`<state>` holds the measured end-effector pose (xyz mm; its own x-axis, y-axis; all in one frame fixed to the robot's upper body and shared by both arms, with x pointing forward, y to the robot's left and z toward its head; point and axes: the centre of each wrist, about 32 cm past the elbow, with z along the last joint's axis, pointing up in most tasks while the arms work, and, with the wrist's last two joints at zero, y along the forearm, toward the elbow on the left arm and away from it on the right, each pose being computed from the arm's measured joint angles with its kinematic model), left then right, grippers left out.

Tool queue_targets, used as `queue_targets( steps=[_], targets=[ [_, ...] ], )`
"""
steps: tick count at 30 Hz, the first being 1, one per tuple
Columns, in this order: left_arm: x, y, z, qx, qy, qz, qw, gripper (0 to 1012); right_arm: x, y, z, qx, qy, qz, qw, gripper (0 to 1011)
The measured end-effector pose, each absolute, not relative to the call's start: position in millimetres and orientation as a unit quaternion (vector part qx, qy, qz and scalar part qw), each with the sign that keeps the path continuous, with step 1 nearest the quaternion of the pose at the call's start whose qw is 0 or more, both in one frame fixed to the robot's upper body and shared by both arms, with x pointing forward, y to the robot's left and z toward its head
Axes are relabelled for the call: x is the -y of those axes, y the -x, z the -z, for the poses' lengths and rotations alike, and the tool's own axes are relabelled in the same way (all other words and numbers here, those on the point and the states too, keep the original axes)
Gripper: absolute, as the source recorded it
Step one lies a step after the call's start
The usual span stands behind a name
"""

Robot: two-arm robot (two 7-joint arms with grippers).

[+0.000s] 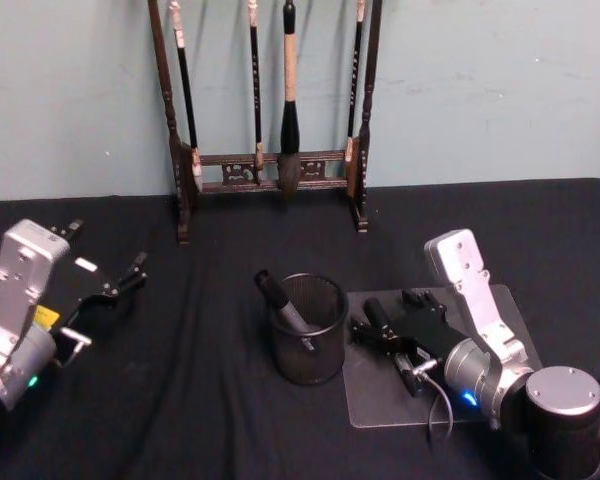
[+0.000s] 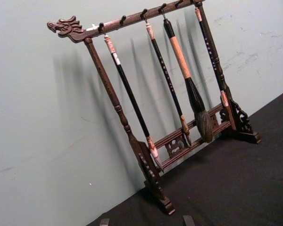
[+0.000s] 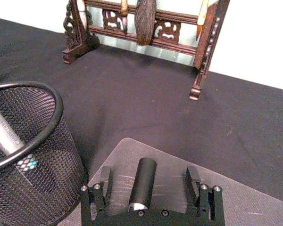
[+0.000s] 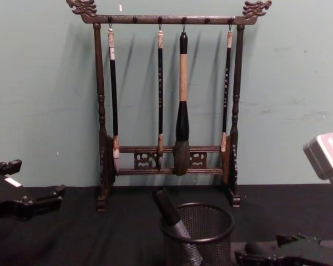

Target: Pick up the water-based marker from the table and place it into the pen holder.

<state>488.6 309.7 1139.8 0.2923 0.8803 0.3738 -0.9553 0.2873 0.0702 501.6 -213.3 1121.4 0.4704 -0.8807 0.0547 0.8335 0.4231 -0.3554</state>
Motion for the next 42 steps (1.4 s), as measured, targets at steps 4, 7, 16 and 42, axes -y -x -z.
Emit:
queue_targets(
  steps=[4, 7, 16, 42],
  targets=[
    [-309.7, -488.6, -1139.8, 0.132, -0.141, -0.580, 0.791, 1009, 213.2, -501.6, -1120.8, -0.072, 0.172, 0.509, 0.840, 1002],
    [-309.7, -488.6, -1139.8, 0.132, -0.141, -0.580, 0.791, 1009, 213.0, -501.5, -1120.5, -0.073, 0.172, 0.509, 0.840, 1000],
    [-309.7, -488.6, -1139.8, 0.132, -0.142, -0.580, 0.791, 1009, 211.2, -500.7, -1118.3, -0.073, 0.180, 0.505, 0.841, 1000],
    [-309.7, -488.6, -1139.8, 0.132, -0.142, -0.580, 0.791, 1009, 212.0, -500.6, -1118.4, -0.074, 0.178, 0.506, 0.841, 743]
  ],
)
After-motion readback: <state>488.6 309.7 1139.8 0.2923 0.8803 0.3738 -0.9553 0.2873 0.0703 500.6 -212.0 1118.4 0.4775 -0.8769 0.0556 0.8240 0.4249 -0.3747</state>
